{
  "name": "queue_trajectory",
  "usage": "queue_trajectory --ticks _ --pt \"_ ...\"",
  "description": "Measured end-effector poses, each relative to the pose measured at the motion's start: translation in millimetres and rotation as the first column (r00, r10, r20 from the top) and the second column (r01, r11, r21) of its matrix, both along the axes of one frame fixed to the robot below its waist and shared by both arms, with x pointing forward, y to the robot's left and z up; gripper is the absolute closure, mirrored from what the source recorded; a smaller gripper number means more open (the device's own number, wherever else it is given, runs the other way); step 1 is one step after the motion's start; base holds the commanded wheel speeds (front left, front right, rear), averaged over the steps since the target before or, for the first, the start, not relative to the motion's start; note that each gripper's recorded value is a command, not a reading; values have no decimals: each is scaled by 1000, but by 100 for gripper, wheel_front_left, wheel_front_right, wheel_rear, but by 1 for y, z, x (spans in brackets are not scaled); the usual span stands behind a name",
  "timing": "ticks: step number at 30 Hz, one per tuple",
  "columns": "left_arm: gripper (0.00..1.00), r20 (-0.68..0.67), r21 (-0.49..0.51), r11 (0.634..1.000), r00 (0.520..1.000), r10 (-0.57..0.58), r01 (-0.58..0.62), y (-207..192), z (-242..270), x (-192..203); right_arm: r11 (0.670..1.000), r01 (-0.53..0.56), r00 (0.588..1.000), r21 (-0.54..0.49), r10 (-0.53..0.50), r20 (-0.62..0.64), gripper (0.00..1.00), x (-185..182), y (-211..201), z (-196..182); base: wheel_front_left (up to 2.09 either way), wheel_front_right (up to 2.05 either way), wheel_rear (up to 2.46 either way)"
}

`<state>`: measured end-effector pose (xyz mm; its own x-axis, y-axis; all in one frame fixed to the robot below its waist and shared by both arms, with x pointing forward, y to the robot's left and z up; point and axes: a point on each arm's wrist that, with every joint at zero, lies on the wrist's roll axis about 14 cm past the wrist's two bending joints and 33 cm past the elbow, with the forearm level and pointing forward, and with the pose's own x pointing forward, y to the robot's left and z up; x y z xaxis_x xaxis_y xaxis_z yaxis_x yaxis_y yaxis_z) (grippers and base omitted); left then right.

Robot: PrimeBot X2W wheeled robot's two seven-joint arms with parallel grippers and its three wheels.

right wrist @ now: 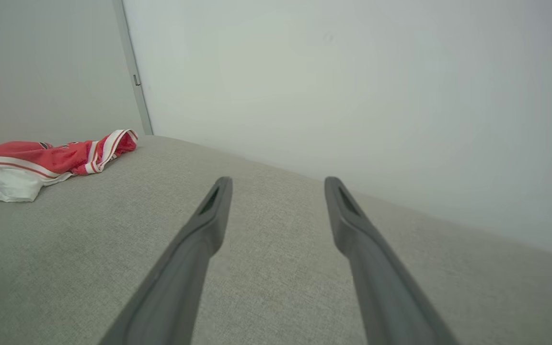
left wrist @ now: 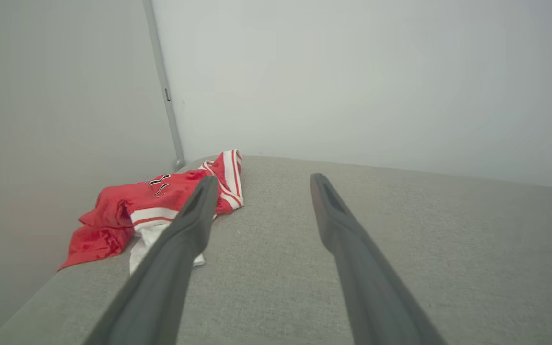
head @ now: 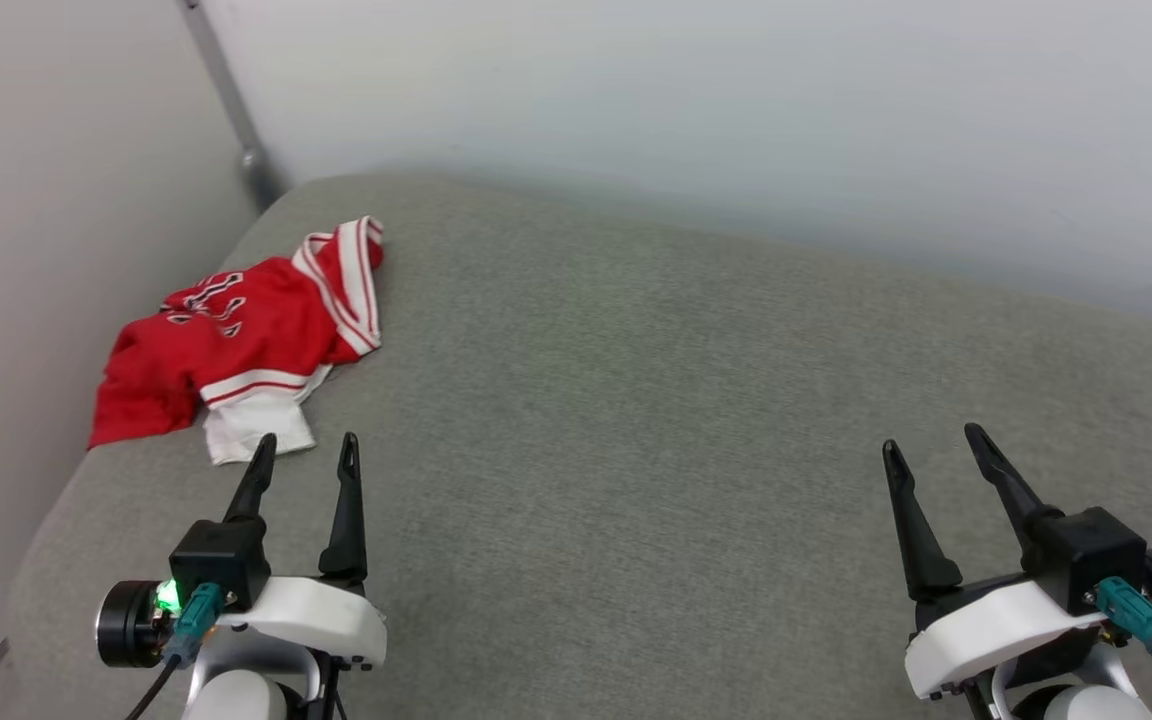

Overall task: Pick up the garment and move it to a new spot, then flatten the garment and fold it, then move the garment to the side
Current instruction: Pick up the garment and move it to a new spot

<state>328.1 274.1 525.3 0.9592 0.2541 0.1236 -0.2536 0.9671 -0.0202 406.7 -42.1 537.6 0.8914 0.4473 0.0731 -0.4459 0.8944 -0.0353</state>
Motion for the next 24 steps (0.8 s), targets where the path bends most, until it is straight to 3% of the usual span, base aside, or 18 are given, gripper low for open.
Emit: queue_trajectory --ticks 14,24 --pt "0 -3 -12 957 957 289 -289 76 -1 -79 963 -269 963 8 269 1 0 -4 98 1 0 0 0" --pt "0 -16 -15 948 949 316 -317 83 -4 -84 956 -294 956 18 294 0 0 -1 109 0 0 0 0"
